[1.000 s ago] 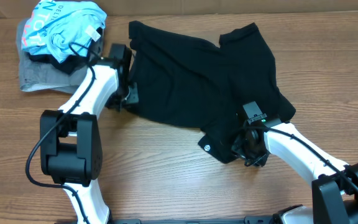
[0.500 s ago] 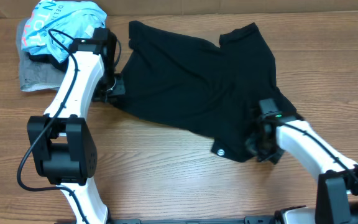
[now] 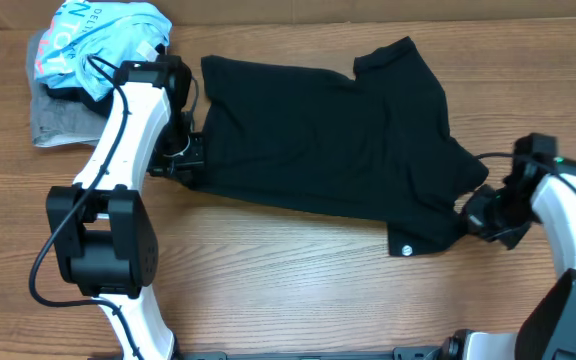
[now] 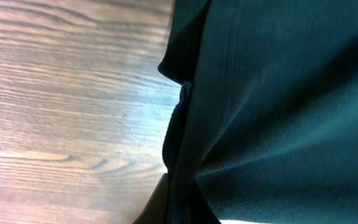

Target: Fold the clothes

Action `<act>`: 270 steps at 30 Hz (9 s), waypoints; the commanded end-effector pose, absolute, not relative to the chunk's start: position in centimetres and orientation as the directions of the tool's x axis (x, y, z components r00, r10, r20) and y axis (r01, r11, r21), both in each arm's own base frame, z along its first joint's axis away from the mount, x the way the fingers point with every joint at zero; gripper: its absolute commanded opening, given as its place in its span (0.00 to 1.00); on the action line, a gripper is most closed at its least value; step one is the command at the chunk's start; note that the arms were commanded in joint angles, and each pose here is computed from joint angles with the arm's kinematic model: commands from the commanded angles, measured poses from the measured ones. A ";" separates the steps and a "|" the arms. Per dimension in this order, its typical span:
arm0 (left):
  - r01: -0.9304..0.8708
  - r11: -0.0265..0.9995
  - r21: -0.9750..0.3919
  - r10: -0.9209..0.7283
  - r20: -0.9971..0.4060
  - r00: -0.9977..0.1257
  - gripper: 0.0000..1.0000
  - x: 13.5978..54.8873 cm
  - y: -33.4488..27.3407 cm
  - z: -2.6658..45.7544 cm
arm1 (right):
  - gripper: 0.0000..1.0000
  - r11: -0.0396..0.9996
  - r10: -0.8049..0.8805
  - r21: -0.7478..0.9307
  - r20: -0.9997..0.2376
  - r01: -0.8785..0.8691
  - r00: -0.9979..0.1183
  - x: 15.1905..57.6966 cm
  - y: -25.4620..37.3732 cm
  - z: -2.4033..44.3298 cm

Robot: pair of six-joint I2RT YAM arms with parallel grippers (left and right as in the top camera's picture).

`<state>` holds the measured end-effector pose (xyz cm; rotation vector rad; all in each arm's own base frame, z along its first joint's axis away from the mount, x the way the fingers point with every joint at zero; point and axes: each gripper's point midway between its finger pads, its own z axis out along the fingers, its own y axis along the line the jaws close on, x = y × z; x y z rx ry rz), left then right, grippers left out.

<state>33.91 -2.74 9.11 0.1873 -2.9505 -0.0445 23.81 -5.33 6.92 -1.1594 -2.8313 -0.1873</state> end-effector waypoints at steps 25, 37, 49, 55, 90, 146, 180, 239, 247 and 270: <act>-0.106 0.994 0.021 -0.107 0.126 -0.986 0.04 35.5 -3.4 9.2 | 0.62 0.860 0.465 0.167 0.134 0.482 -0.875 19.3 7.1 7.3; -0.118 0.993 0.014 -0.119 0.086 -0.989 0.04 36.5 -3.5 9.1 | 0.43 0.837 0.516 0.170 0.072 0.520 -0.854 19.5 8.5 1.0; -0.118 0.993 0.013 -0.118 0.082 -0.990 0.04 36.6 -3.5 9.1 | 0.53 0.816 0.571 0.078 0.044 0.572 -0.820 20.3 7.2 -1.3; -0.118 0.993 0.013 -0.118 0.083 -0.989 0.04 36.6 -3.5 9.1 | 0.52 0.783 0.621 0.033 -0.004 0.621 -0.784 20.7 5.8 -1.5; -0.086 0.992 0.090 -0.100 0.162 -0.982 0.04 34.4 -2.1 11.1 | 0.04 0.762 0.646 0.041 0.025 0.647 -0.763 17.6 0.3 18.3; 0.033 0.994 -0.107 0.000 -0.291 -0.957 0.75 44.7 -6.2 15.9 | 0.92 0.905 0.417 0.173 -0.186 0.388 -0.890 37.7 0.4 17.4; 0.191 0.967 -0.170 0.137 -0.285 -0.949 0.92 54.6 -9.8 1.6 | 1.00 0.943 0.326 0.188 -0.356 0.275 -0.876 40.4 0.2 24.9; 0.127 0.989 -0.076 0.083 -0.428 -0.900 0.04 55.0 -15.2 15.5 | 0.82 0.815 0.571 0.278 -0.536 0.508 -0.622 60.4 1.1 5.8; 0.114 0.994 -0.005 0.101 -0.419 -0.902 0.04 54.6 -14.8 15.3 | 0.77 0.823 0.531 0.179 -0.578 0.539 -0.620 60.6 0.8 2.5; 0.055 0.998 -0.005 0.048 -0.437 -0.898 0.04 55.8 -11.7 15.5 | 0.04 0.842 0.539 0.229 -0.415 0.489 -0.733 58.6 -1.0 10.5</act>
